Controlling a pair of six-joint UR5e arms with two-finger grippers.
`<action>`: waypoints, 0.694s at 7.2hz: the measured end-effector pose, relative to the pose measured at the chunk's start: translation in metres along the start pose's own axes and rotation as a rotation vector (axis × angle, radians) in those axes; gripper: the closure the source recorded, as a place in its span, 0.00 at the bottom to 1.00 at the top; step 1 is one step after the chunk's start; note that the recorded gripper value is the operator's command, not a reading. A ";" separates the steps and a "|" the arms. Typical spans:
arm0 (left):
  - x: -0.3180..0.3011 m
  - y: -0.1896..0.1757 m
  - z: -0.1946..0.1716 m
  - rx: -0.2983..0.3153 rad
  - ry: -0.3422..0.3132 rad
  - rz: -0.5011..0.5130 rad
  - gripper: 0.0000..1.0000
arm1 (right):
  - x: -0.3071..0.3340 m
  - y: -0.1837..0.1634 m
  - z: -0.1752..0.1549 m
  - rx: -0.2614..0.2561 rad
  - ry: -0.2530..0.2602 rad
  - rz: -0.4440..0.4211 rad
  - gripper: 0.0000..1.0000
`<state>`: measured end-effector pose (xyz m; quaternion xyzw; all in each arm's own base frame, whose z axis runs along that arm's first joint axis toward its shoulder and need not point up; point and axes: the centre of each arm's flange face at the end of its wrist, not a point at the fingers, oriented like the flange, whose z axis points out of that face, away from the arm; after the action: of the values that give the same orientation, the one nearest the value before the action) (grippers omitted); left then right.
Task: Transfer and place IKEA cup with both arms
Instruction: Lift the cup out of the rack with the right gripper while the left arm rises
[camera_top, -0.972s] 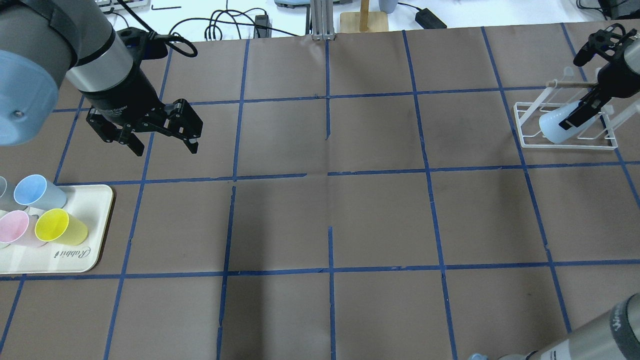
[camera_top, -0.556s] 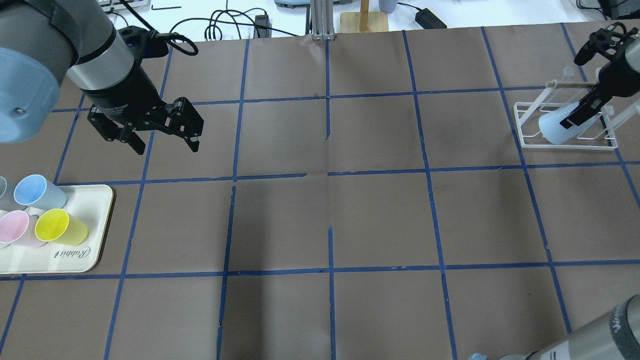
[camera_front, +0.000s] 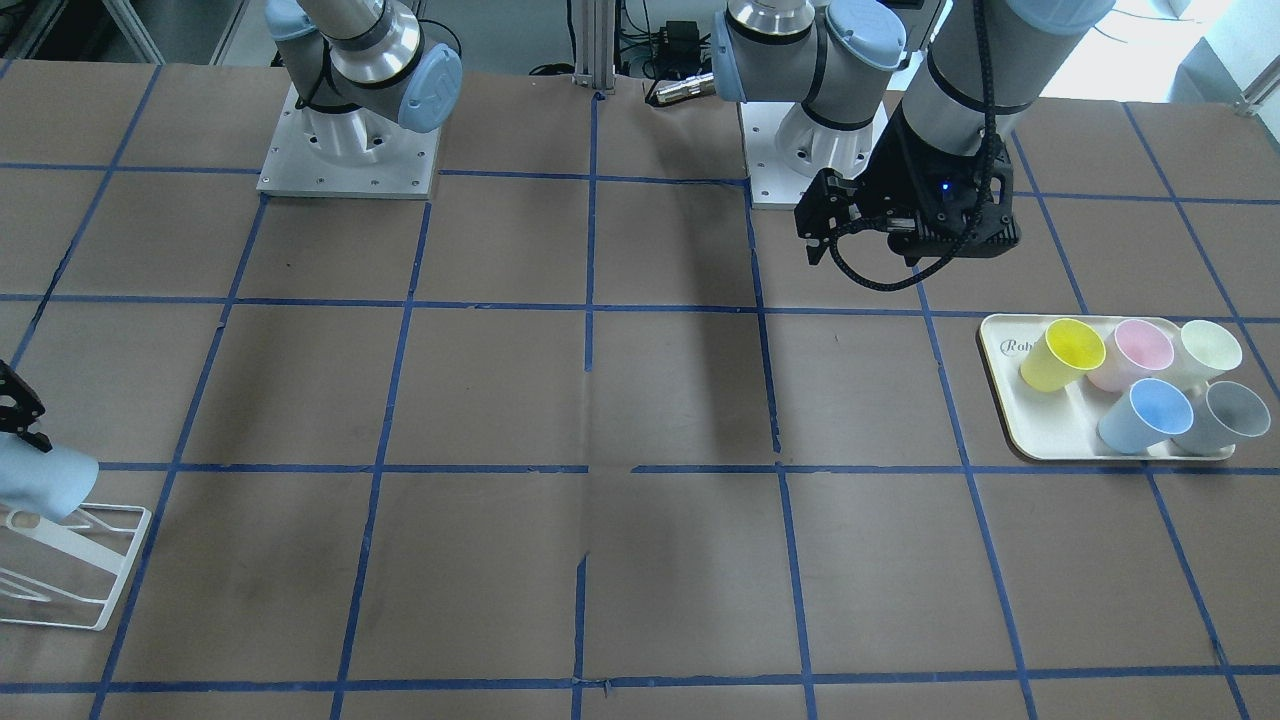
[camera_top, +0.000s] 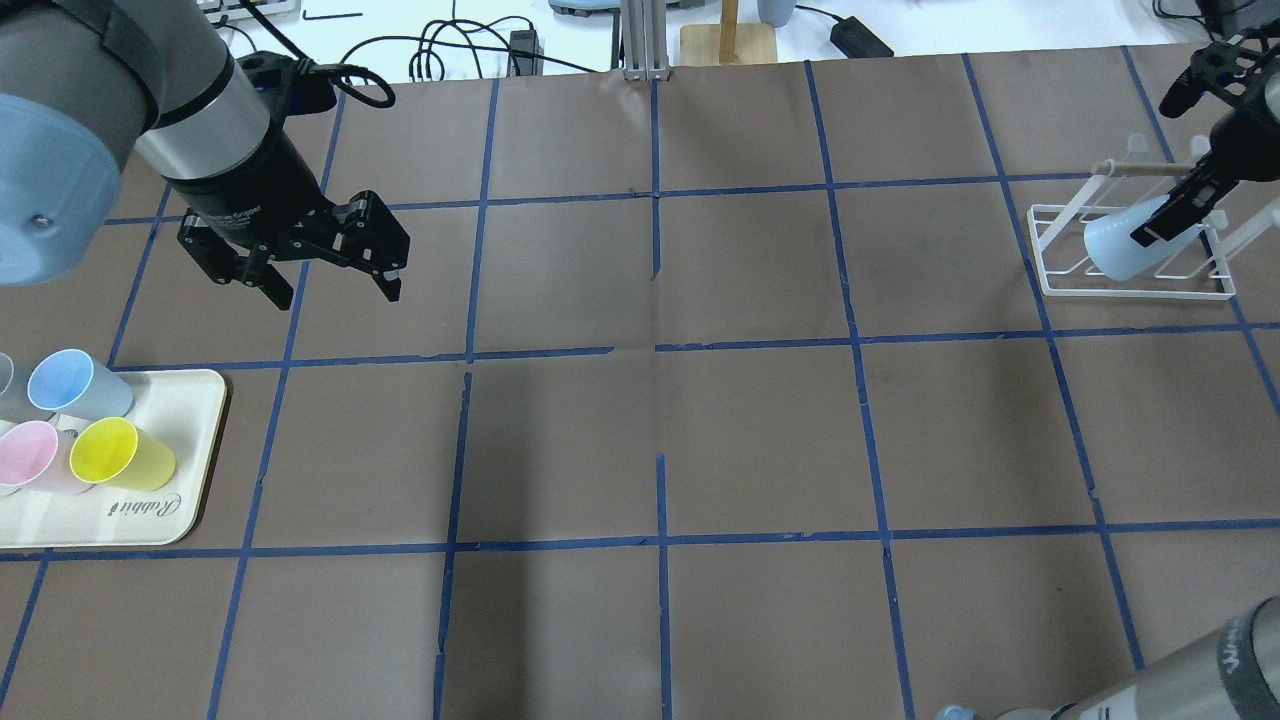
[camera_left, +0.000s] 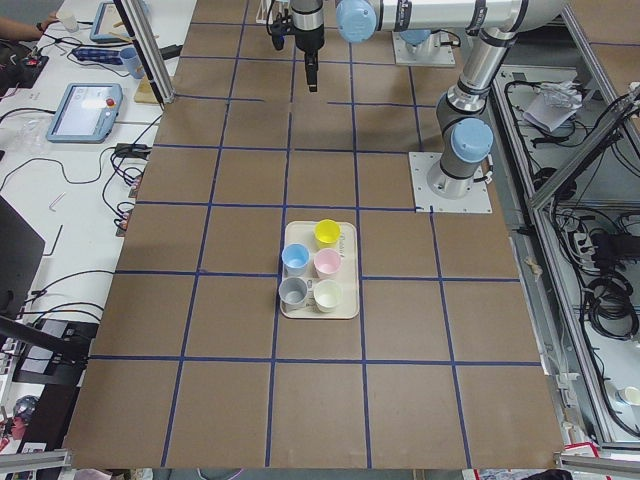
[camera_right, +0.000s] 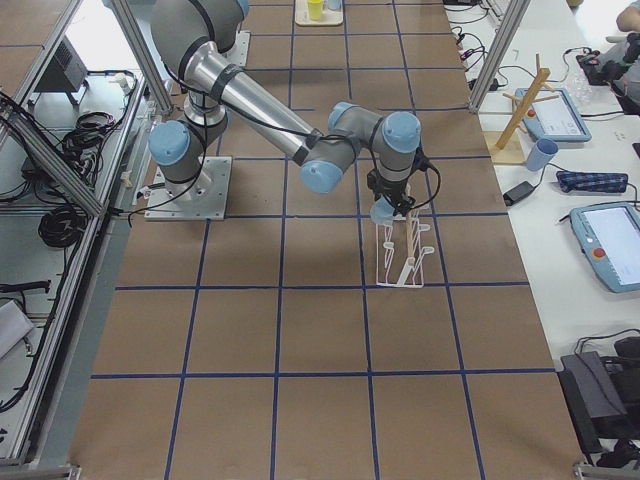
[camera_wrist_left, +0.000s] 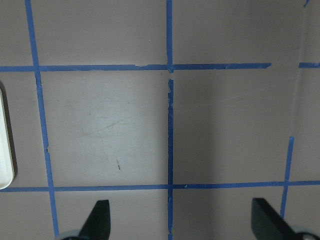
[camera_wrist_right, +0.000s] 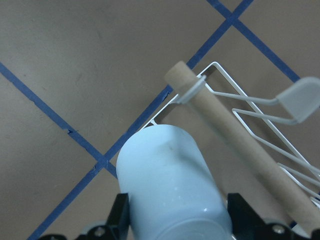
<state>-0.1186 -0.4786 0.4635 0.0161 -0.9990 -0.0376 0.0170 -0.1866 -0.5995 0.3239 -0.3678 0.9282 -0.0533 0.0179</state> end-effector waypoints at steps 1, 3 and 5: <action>0.000 0.000 0.000 0.002 0.005 -0.007 0.00 | -0.004 0.000 -0.012 -0.001 -0.003 0.001 0.42; 0.001 0.001 0.000 0.001 0.011 -0.012 0.00 | -0.014 0.000 -0.044 -0.006 0.004 0.002 0.42; 0.000 0.000 0.001 0.000 0.024 -0.017 0.00 | -0.028 0.002 -0.092 -0.018 0.012 0.006 0.55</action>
<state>-0.1185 -0.4781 0.4628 0.0249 -0.9986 -0.0373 0.0287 -0.1741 -0.5714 0.4147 -0.3647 0.9299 -0.0470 0.0091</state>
